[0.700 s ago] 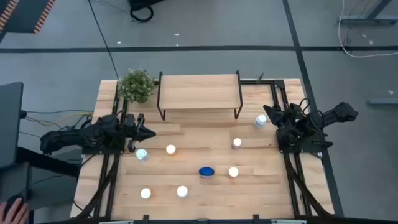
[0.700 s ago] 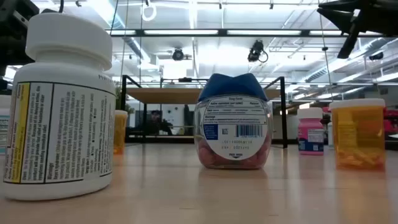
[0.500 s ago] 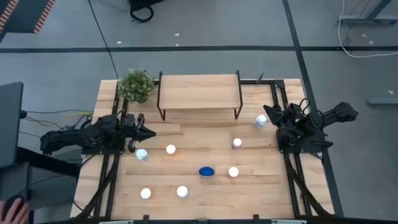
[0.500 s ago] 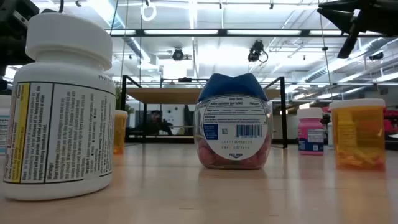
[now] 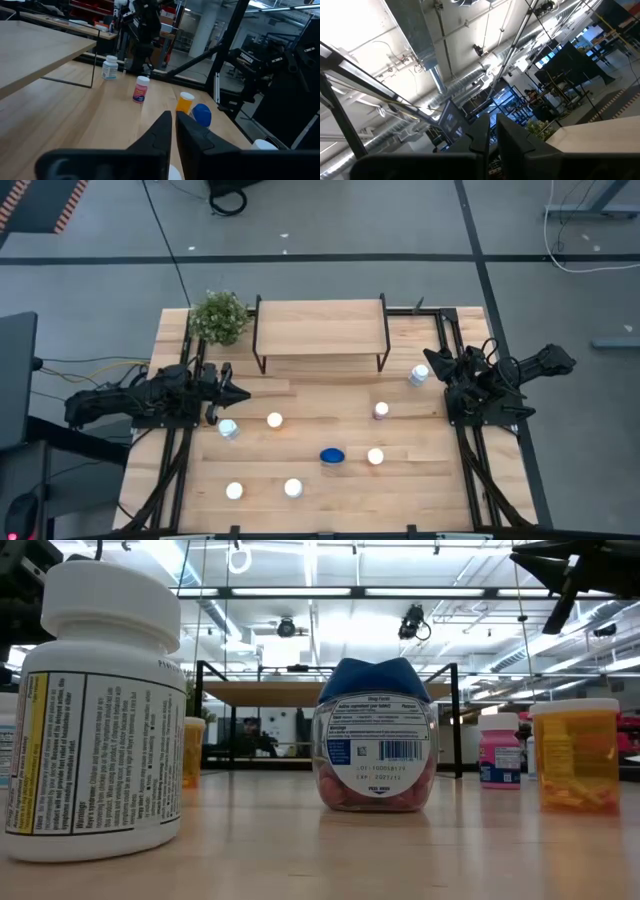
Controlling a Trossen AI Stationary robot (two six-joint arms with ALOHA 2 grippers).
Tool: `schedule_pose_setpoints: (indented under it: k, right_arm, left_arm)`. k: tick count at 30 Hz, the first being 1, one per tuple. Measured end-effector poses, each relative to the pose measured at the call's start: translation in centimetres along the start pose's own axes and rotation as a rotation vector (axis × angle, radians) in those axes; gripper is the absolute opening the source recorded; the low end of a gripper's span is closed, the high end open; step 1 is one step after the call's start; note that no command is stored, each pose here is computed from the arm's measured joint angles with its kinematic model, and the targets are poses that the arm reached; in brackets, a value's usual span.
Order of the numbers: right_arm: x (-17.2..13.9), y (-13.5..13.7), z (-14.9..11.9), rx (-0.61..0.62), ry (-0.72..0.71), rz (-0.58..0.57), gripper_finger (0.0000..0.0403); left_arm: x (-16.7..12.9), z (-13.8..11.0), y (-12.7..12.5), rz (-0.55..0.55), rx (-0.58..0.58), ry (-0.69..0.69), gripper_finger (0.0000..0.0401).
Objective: Pick and place medicine bottles onto shelf by color
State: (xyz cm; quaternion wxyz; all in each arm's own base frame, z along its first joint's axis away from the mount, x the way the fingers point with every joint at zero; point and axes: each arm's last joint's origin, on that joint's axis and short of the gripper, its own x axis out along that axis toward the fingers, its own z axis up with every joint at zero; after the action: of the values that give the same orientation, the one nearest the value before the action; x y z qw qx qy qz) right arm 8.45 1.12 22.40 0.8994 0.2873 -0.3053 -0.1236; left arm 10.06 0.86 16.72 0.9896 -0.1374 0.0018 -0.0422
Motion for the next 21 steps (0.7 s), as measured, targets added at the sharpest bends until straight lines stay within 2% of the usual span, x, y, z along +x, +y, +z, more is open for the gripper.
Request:
schedule_pose_setpoints:
  k: [12,21]
  right_arm:
    - [0.00,0.00,0.00,0.000,0.000,0.000,0.0039]
    - [0.00,0.00,0.00,0.000,0.000,0.000,0.0039]
  left_arm:
    - [0.00,0.01,0.00,0.000,0.000,-0.001,0.0028]
    - [0.00,0.01,0.00,0.000,0.000,-0.001,0.0039]
